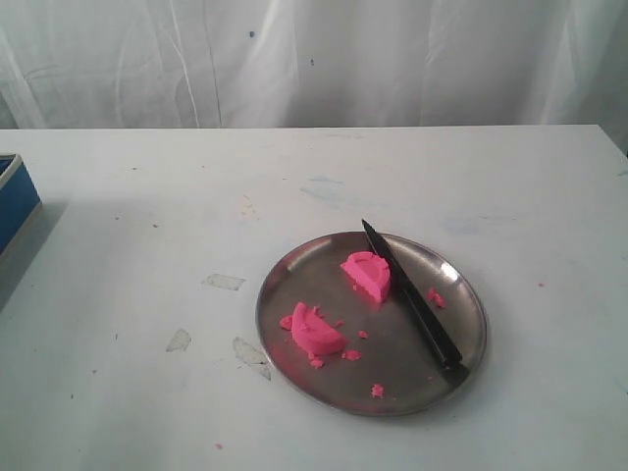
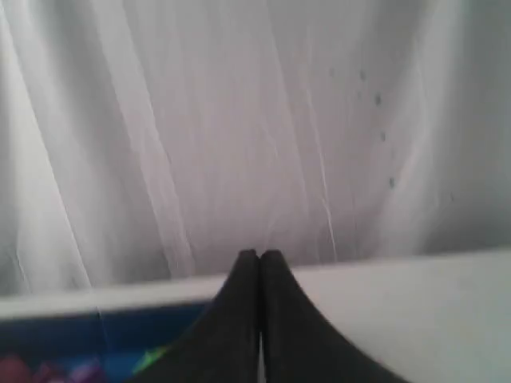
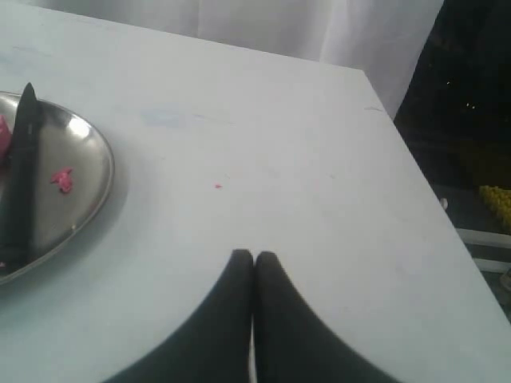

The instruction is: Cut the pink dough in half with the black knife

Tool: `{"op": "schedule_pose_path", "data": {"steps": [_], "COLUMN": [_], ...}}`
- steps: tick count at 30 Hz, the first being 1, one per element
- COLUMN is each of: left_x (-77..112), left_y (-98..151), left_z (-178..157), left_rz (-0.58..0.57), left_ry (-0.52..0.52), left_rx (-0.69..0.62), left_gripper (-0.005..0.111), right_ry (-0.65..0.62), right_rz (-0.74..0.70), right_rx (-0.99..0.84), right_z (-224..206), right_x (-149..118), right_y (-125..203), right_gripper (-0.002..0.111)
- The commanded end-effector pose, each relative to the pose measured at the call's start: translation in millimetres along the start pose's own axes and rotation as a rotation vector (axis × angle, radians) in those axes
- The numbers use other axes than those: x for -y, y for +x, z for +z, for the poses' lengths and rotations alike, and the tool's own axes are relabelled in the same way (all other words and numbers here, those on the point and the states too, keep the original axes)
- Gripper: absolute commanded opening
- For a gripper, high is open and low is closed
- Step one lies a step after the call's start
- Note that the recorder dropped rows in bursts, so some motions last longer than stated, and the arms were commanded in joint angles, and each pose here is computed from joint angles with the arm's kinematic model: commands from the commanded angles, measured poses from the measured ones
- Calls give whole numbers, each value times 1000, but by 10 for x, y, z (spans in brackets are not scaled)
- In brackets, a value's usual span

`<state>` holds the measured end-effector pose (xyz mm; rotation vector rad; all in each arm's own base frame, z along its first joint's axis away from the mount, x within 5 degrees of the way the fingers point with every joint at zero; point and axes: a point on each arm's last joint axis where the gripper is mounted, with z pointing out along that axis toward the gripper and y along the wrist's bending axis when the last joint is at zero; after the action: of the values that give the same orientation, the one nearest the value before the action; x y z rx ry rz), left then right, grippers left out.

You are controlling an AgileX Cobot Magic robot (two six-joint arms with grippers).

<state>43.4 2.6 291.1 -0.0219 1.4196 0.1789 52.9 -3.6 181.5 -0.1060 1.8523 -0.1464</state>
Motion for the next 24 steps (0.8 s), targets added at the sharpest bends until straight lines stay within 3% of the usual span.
{"op": "schedule_pose_path", "data": {"steps": [1,4,9,14,19,21,24], "left_x": [80,115,218,266,264,240,166], "left_y": [639,897,1038,1011,999,1020,1042], "left_z": [-97,-144,-157,-150,-171,-200,-203], "left_rz": [-349,-421,-512,-487,-472,-397,-374], "left_ry": [-14,-35,37,110,116,120,67], "left_rx": [-524,-663,-708,-687,-660,-669,-670], "left_gripper": [0,0,0,0,0,0,0], "right_ry": [1,1,1,1,1,1,1], "right_rz": [-3,-3,-3,-3,-3,-3,-3], "right_rx": [3,3,3,3,3,3,3], "right_z": [3,3,3,3,3,3,3], "right_x": [-2,-2,-2,-2,-2,-2,-2], "right_y": [12,12,12,12,12,12,12], "right_gripper": [0,0,0,0,0,0,0]}}
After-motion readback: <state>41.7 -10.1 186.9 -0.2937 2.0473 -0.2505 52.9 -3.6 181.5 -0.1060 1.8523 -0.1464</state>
